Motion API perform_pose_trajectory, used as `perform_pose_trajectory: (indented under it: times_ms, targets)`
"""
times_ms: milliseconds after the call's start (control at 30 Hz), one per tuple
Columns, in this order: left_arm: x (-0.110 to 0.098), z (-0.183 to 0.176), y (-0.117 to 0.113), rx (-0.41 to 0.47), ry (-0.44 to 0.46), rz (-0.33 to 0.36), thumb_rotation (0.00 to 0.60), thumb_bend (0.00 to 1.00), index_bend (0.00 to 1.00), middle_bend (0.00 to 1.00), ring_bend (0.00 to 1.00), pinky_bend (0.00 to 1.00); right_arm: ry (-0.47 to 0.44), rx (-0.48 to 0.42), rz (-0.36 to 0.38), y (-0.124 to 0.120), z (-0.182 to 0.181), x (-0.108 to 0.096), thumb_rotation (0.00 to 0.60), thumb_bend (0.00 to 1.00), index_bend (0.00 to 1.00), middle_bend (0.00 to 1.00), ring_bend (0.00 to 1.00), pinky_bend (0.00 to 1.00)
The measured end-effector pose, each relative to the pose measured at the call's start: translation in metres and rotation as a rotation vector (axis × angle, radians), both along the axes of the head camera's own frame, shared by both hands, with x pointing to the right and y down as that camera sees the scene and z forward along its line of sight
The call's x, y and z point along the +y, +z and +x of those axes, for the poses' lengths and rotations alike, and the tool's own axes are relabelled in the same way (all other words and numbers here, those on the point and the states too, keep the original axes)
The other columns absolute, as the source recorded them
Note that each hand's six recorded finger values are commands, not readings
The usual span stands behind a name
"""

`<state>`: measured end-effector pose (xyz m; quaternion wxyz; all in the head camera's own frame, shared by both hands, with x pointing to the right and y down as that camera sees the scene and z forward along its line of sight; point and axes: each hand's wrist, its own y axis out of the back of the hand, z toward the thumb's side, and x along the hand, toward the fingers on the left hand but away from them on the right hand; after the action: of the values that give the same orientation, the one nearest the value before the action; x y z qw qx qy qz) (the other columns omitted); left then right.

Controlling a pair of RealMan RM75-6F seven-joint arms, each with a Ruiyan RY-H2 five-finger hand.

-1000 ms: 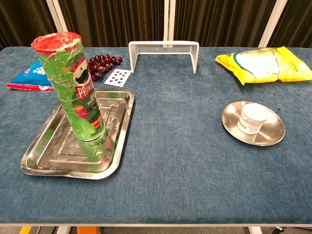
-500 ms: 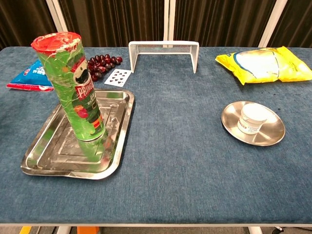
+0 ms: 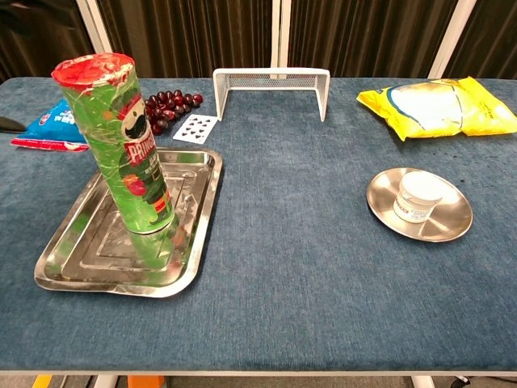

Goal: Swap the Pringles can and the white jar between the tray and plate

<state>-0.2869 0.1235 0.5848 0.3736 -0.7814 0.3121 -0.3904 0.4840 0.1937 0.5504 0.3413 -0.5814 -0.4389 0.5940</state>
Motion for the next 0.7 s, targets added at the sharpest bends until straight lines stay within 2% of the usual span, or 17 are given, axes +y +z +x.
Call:
perform_pose_trajectory:
  times_ms: [167, 333, 467, 600, 700]
  targets:
    - [-0.01, 0.026, -0.003, 0.014, 0.093, -0.045, 0.6, 0.0, 0.1, 0.12, 0.05, 0.19, 0.01, 0.0, -0.005, 0.002, 0.004, 0.001, 0.6, 0.21, 0.0, 0.0, 0.0, 0.0]
    - [-0.015, 0.046, -0.006, -0.008, 0.177, -0.061, 0.6, 0.0, 0.12, 0.14, 0.06, 0.25, 0.017, -0.002, -0.01, 0.004, 0.007, 0.002, 0.6, 0.21, 0.0, 0.0, 0.0, 0.0]
    - [-0.017, 0.061, -0.006, -0.044, 0.248, -0.05, 0.6, 0.0, 0.19, 0.19, 0.12, 0.34, 0.023, -0.003, -0.011, 0.005, 0.01, 0.002, 0.6, 0.21, 0.0, 0.0, 0.0, 0.0]
    - [-0.019, 0.065, -0.004, -0.085, 0.281, -0.013, 0.6, 0.0, 0.24, 0.23, 0.16, 0.4, 0.028, -0.005, -0.012, 0.006, 0.012, 0.003, 0.6, 0.21, 0.0, 0.0, 0.0, 0.0]
    - [-0.02, 0.067, 0.0, -0.114, 0.289, 0.021, 0.6, 0.0, 0.28, 0.28, 0.2, 0.48, 0.032, -0.004, -0.012, 0.006, 0.014, 0.003, 0.6, 0.21, 0.0, 0.0, 0.0, 0.0]
